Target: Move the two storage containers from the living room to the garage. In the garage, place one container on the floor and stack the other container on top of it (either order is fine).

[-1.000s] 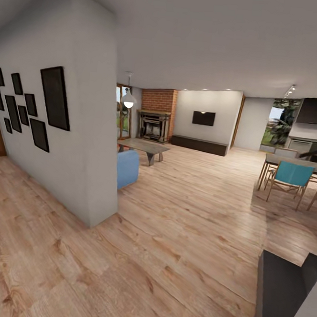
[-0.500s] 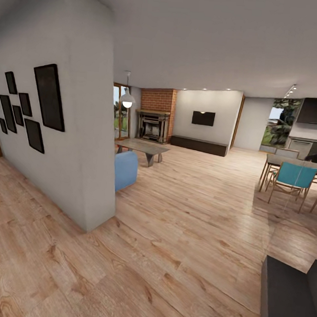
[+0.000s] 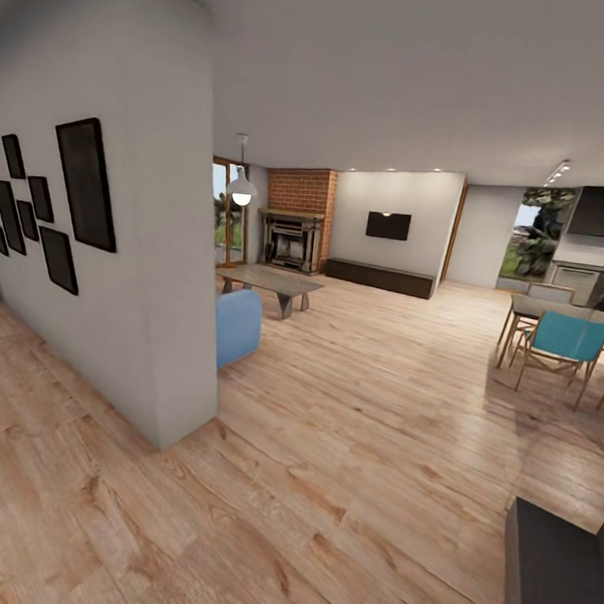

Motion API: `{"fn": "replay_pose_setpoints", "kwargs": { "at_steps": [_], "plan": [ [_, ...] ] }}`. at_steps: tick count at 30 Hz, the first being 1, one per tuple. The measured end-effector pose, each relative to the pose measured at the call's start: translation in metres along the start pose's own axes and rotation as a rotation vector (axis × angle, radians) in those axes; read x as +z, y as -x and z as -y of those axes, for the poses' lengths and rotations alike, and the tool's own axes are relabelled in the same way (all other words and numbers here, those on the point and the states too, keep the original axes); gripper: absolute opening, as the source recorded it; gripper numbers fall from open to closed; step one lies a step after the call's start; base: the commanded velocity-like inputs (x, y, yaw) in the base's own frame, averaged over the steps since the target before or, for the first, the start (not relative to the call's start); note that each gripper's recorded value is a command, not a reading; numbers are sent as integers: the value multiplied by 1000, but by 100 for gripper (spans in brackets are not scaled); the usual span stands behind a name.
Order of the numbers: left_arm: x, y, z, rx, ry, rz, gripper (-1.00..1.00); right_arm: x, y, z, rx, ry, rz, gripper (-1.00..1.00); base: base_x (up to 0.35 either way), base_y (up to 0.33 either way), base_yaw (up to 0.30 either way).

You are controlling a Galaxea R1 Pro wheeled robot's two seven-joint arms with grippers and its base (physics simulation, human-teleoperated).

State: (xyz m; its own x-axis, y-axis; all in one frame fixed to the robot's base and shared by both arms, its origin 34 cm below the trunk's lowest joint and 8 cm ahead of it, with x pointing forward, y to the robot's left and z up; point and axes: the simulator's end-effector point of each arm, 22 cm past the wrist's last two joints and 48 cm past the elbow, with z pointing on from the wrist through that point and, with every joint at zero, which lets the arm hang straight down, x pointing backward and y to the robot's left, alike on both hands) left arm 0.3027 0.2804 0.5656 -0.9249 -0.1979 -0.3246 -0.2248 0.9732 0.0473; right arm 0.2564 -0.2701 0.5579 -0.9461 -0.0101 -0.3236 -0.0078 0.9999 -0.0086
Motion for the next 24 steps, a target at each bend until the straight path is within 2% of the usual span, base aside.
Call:
{"fn": "replay_pose_setpoints", "kwargs": {
  "at_steps": [11,24],
  "plan": [
    [0,0,0,0,0,-1,100,0,0,1,1,-6,1,100,320,0,-23],
    [0,0,0,0,0,-1,100,0,0,-1,3,-4,1,100,322,0,-266]
  ]
}}
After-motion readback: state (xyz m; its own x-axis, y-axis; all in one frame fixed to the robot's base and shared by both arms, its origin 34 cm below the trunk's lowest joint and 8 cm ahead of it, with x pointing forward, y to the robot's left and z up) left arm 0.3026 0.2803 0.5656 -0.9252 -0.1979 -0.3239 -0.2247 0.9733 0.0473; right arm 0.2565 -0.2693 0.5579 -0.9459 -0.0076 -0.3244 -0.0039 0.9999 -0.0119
